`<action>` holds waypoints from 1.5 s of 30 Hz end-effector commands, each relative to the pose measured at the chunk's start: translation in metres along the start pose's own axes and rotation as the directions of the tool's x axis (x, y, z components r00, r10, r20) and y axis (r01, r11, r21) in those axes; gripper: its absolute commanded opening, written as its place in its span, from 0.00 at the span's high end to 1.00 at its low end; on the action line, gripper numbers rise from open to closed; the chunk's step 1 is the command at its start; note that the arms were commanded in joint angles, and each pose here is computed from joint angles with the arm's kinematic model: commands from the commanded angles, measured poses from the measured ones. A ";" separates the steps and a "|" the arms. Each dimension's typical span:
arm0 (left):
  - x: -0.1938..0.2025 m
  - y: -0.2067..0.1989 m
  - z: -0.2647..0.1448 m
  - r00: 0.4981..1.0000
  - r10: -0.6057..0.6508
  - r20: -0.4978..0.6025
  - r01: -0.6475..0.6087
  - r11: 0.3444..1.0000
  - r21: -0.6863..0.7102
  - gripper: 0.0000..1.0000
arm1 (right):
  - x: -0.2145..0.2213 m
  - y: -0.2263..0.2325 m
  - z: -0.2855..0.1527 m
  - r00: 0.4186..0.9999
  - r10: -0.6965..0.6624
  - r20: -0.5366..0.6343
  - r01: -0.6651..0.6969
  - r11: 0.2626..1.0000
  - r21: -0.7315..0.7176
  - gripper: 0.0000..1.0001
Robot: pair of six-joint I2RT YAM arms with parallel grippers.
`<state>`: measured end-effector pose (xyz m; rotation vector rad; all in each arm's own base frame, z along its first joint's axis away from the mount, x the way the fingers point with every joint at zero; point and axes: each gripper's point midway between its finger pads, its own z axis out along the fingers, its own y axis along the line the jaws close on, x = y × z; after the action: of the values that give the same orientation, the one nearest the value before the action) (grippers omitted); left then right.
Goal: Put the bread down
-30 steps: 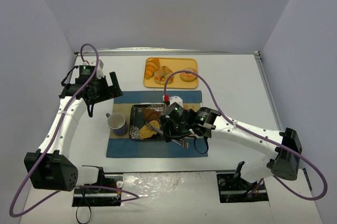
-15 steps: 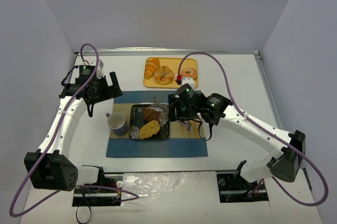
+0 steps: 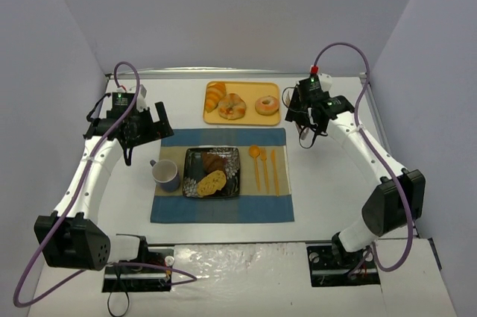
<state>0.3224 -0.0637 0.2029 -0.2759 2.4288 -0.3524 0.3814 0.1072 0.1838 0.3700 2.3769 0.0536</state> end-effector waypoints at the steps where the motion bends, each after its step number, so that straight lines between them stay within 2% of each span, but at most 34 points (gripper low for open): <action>1: -0.032 -0.012 -0.022 0.992 0.024 0.120 -0.029 0.999 0.037 0.03 | -0.032 -0.008 0.018 0.995 0.028 0.100 -0.033 0.999 0.040 0.40; 10: -0.028 -0.008 -0.023 0.992 0.038 0.117 -0.042 0.999 0.026 0.03 | -0.030 -0.061 0.060 0.991 0.097 0.095 -0.110 0.984 0.142 0.35; 14: -0.029 -0.009 -0.024 0.992 0.040 0.121 -0.044 0.999 0.031 0.03 | -0.018 -0.076 0.073 0.991 0.097 0.091 -0.113 0.974 0.195 0.28; 32: -0.029 -0.008 -0.022 0.992 0.042 0.119 -0.046 0.999 0.028 0.03 | 0.030 -0.095 0.111 0.991 0.135 0.020 -0.135 0.963 0.231 0.21; 36: -0.029 -0.008 -0.021 0.992 0.043 0.118 -0.046 0.999 0.026 0.03 | 0.046 -0.098 0.122 0.991 0.128 -0.031 -0.117 0.964 0.239 0.20; 45: -0.033 -0.009 -0.025 0.991 0.045 0.124 -0.048 0.999 0.021 0.03 | 0.064 -0.102 0.129 0.988 0.132 -0.078 -0.108 0.961 0.253 0.12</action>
<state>0.3210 -0.0620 0.2061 -0.2447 2.4192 -0.3386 0.3866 0.0226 0.0180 0.6149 2.5201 -0.1897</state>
